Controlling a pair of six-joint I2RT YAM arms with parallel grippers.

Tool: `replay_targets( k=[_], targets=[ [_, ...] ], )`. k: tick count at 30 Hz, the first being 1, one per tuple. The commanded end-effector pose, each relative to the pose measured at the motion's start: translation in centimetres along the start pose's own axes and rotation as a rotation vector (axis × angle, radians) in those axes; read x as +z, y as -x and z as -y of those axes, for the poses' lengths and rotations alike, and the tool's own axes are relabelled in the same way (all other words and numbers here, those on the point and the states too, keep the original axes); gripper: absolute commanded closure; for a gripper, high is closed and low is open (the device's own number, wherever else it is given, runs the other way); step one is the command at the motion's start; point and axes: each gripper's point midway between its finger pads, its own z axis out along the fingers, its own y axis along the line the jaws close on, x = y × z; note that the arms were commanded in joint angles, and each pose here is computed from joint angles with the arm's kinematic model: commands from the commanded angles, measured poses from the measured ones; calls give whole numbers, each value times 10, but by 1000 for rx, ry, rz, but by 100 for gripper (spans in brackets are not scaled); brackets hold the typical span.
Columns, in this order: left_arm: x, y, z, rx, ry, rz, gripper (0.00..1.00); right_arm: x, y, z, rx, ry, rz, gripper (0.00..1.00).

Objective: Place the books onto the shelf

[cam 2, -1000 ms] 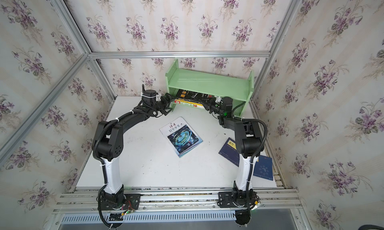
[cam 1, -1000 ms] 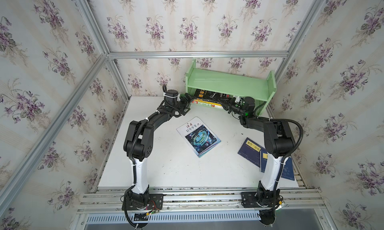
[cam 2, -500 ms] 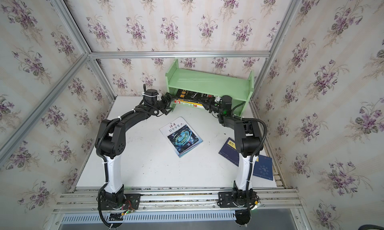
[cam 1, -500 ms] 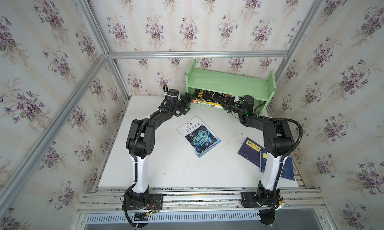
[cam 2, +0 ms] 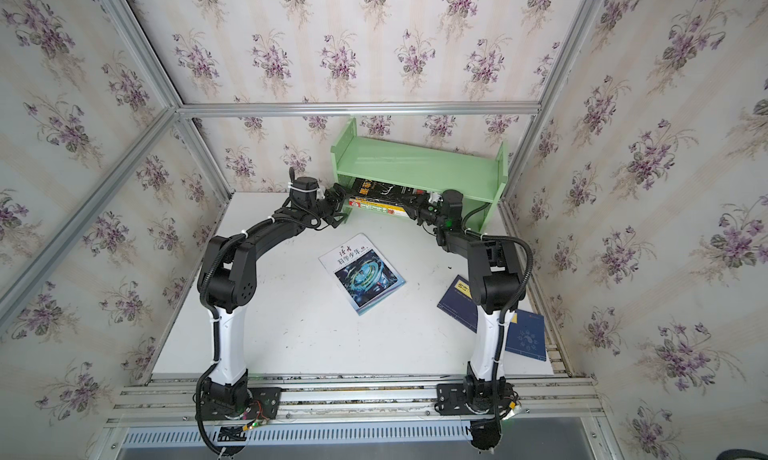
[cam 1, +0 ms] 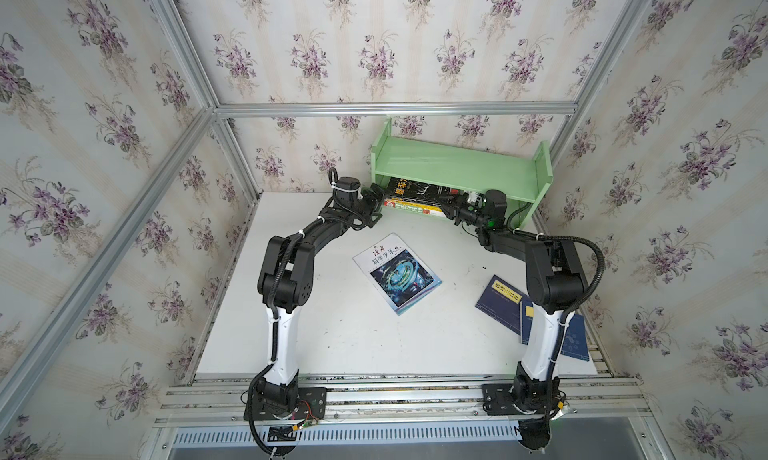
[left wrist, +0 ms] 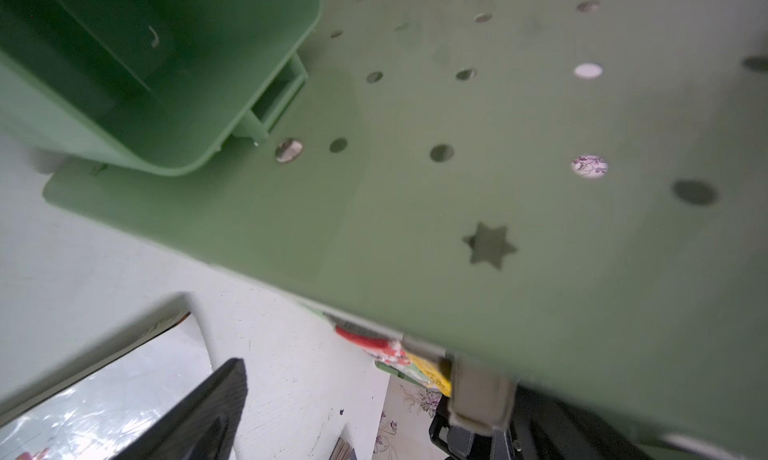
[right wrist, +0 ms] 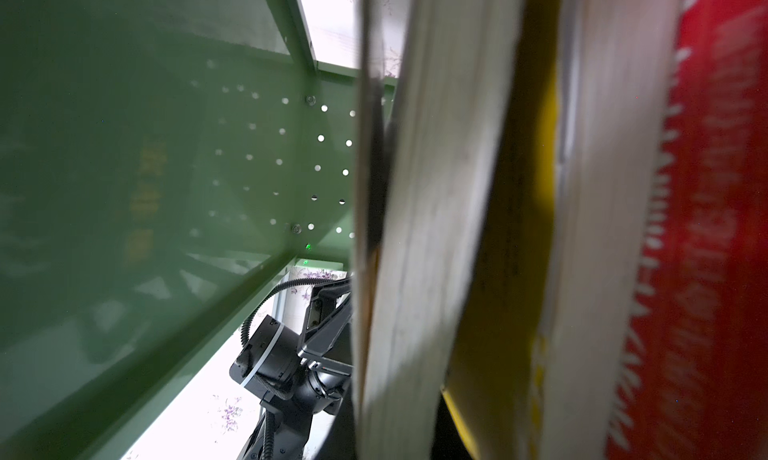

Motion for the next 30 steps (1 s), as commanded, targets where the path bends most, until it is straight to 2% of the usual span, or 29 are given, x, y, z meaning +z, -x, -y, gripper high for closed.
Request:
replay_targets(
  k=[1,14,23,30],
  targets=[
    [1,3,9,0,-23,7,1,0,10,-17,-80,56,43,98],
    [5,6,10,-11,-29,9,1,1,14,-19,-83,59,58,99],
    [5,6,15,4,-43,4,1,0,14,-36,-126,125,61,99],
    [7,5,13,-1,-40,4,1,2,14,-30,-115,109,54,99]
  ],
)
